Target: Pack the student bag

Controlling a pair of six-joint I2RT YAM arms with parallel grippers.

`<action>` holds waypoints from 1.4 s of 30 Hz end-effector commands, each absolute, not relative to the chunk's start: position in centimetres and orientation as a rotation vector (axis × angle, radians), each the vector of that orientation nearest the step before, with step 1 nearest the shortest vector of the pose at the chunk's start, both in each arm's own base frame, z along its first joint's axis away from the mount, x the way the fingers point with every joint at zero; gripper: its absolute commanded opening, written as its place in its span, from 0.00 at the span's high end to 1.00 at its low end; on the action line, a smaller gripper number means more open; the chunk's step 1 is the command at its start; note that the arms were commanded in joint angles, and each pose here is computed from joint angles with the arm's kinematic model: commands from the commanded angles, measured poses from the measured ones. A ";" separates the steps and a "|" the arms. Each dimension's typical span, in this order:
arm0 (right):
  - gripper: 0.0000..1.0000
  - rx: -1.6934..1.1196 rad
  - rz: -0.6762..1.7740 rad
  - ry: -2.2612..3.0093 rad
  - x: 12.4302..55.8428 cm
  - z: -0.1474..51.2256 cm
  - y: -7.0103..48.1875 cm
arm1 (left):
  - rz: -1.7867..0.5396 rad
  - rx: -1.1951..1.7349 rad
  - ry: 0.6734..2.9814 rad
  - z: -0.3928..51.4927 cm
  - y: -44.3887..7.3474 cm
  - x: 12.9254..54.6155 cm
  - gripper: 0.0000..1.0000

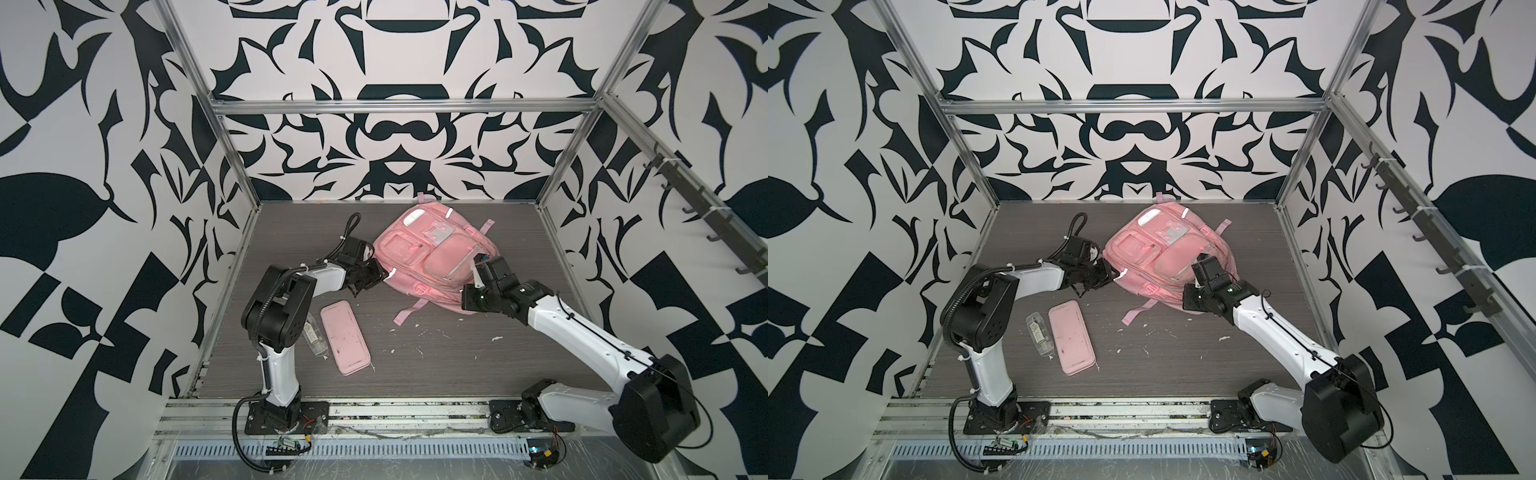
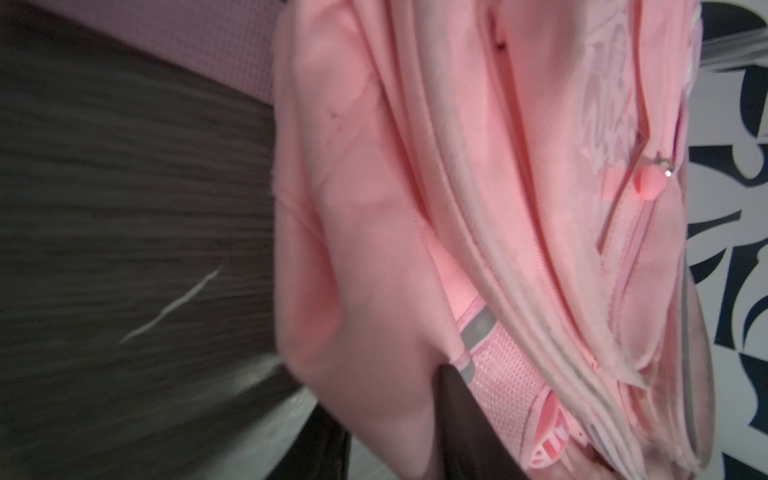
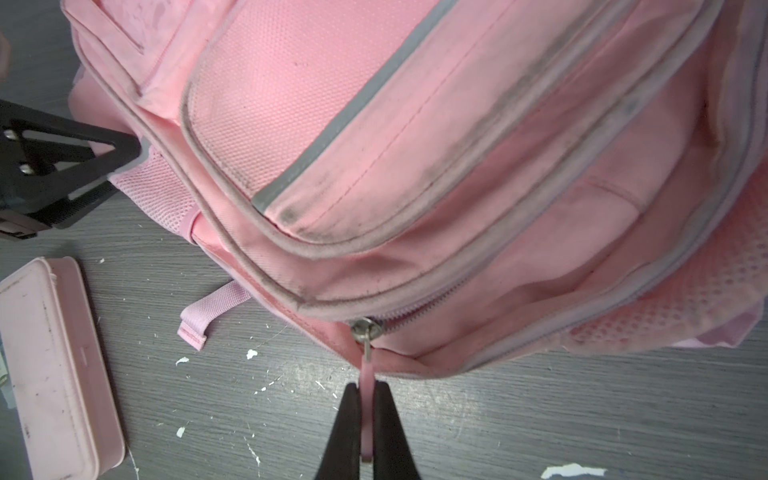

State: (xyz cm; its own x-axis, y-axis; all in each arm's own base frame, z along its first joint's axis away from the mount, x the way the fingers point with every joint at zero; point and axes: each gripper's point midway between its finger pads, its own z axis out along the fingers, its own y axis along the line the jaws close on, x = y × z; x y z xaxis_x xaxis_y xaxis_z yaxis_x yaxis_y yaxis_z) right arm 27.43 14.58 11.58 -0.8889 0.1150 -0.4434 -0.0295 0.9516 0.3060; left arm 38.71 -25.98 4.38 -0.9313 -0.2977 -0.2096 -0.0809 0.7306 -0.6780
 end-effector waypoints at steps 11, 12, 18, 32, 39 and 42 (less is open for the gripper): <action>1.00 -0.033 0.592 2.570 29.7 13.2 20.3 | -1.074 -0.312 2.601 5.1 -26.6 38.2 0.84; 1.00 -0.050 0.592 2.571 29.8 13.2 20.9 | -1.074 -0.314 2.604 5.1 -26.6 38.2 0.84; 1.00 -0.109 0.606 2.564 30.6 13.5 23.8 | -1.079 -0.328 2.607 4.7 -26.6 37.7 0.84; 1.00 -0.132 0.626 2.554 31.5 13.9 26.0 | -1.090 -0.345 2.610 4.2 -26.6 37.3 1.00; 1.00 -0.167 0.656 2.559 31.1 13.5 27.9 | -1.127 -0.352 2.592 4.9 -27.0 37.5 1.00; 1.00 -0.195 0.670 2.554 30.9 13.4 29.4 | -1.139 -0.349 2.585 5.1 -27.4 37.3 1.00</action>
State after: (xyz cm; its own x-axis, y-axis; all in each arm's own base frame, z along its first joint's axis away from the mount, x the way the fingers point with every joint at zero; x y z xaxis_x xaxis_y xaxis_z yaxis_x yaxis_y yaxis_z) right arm 28.54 25.23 9.04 -0.9307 -0.0491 -0.3624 -0.1752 0.9296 0.3242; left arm 39.18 -25.69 4.26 -0.9017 -0.3783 -0.2095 -0.1241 0.6904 -0.7127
